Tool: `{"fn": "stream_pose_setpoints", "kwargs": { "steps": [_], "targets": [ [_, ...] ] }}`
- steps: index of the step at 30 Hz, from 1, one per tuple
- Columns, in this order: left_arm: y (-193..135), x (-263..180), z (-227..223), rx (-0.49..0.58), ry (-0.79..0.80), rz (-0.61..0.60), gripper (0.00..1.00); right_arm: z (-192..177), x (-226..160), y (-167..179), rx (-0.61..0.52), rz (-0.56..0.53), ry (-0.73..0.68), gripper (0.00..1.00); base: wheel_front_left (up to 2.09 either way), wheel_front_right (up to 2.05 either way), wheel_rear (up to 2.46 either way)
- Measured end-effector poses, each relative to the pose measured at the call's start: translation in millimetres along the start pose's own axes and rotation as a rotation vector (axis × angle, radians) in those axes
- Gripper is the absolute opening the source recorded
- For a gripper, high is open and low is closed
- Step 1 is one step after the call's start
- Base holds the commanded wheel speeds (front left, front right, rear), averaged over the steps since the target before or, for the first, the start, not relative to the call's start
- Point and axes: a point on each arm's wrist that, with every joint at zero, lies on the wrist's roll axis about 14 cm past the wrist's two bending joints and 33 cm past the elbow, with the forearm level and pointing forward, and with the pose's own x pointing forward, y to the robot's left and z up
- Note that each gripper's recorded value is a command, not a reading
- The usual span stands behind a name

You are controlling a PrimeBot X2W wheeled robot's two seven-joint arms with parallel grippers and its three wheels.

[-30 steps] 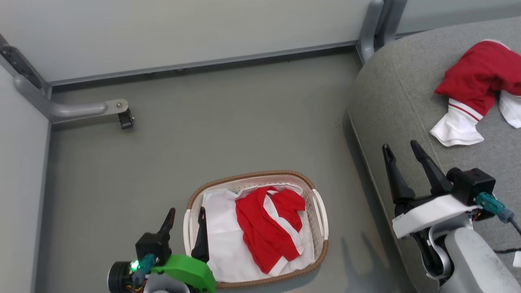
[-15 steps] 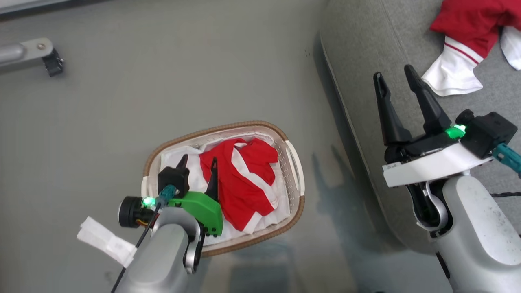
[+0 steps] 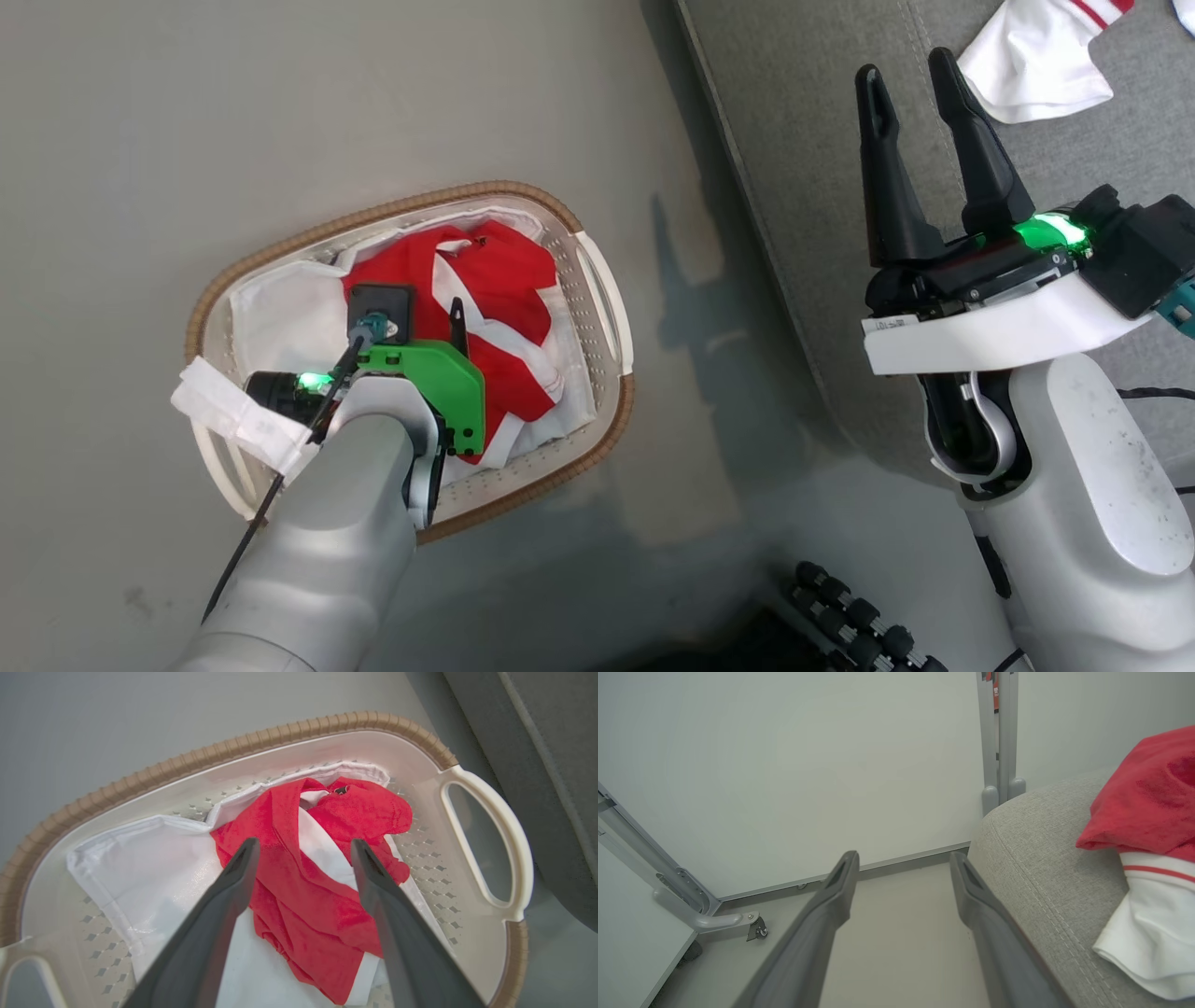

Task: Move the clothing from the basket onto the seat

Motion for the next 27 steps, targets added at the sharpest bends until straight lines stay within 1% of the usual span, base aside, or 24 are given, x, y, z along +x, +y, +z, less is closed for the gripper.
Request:
{"fn": "stream_pose_setpoints", "kwargs": {
  "steps": [6,12,14,19,24,27],
  "targets": [
    [-1,27,-29,-0.052,0.128,0.009,1.0,-25,0,-14,0.002,-0.038,0.052,1.0,0.0,0.0,0.0],
    [-10,51,-44,-0.063,0.191,-0.012,1.0,-39,1,-22,0.0,-0.057,0.079,1.0,0.0,0.0,0.0],
    [-8,56,-52,-0.055,0.221,0.006,1.0,-41,2,-21,-0.002,-0.051,0.083,1.0,0.0,0.0,0.0],
    [-6,69,-69,0.003,0.282,0.033,1.0,-44,3,-30,-0.023,-0.068,0.087,1.0,0.0,0.0,0.0],
    [-5,74,-78,0.1,0.328,0.037,1.0,-49,2,-35,-0.032,-0.08,0.1,1.0,0.0,0.0,0.0],
    [2,72,-88,0.172,0.373,0.044,1.0,-55,1,-35,-0.026,-0.082,0.111,1.0,0.0,0.0,0.0]
  ]
}}
